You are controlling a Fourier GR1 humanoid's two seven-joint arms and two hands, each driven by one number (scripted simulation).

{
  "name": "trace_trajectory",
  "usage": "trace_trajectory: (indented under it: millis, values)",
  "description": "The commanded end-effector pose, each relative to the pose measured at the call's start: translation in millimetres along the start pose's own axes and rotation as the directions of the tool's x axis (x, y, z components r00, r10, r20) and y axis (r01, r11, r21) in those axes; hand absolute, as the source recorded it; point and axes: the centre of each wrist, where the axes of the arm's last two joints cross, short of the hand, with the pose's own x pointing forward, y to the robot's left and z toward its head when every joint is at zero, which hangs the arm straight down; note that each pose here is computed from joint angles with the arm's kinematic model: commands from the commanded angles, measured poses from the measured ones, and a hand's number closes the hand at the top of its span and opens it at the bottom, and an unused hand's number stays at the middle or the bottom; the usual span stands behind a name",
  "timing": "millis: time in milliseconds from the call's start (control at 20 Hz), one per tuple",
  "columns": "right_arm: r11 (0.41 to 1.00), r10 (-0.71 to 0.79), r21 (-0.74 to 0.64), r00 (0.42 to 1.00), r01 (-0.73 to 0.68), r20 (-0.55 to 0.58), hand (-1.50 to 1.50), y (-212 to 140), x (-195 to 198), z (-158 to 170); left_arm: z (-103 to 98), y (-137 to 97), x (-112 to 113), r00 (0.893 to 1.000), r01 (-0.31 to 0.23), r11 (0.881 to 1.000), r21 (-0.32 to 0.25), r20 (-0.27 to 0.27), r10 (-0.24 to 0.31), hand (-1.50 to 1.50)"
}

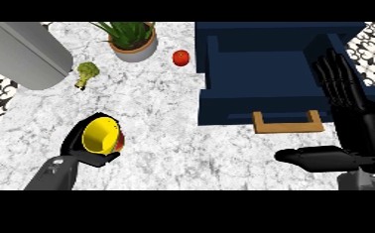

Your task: Pick up the cup, place it into the drawer and close the drawer

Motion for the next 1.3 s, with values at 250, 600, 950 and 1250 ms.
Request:
trace_trajectory:
  millis: [250,600,950,1250]
  values:
    - [1.0,0.023,-0.013,1.0,-0.023,-0.004,-1.5,-0.2,1.0,-6.5,3.2,-7.0,-9.2,0.934,-0.205,0.962,0.18,0.33,0.138,1.5]
    - [1.0,0.02,-0.005,1.0,-0.02,-0.003,-1.5,-18.3,2.9,3.8,-5.2,-18.1,-13.1,0.886,-0.182,0.915,0.361,0.463,-0.006,1.5]
    - [0.999,0.032,-0.018,0.999,-0.033,-0.033,-1.5,-17.9,4.0,11.4,-42.2,-19.3,13.6,0.828,-0.162,0.944,0.287,0.56,-0.029,1.5]
    - [0.998,0.03,-0.046,0.999,-0.031,-0.025,-1.5,-8.3,6.5,7.5,-101.9,-49.8,54.2,0.83,-0.088,0.982,0.165,0.557,-0.019,1.5]
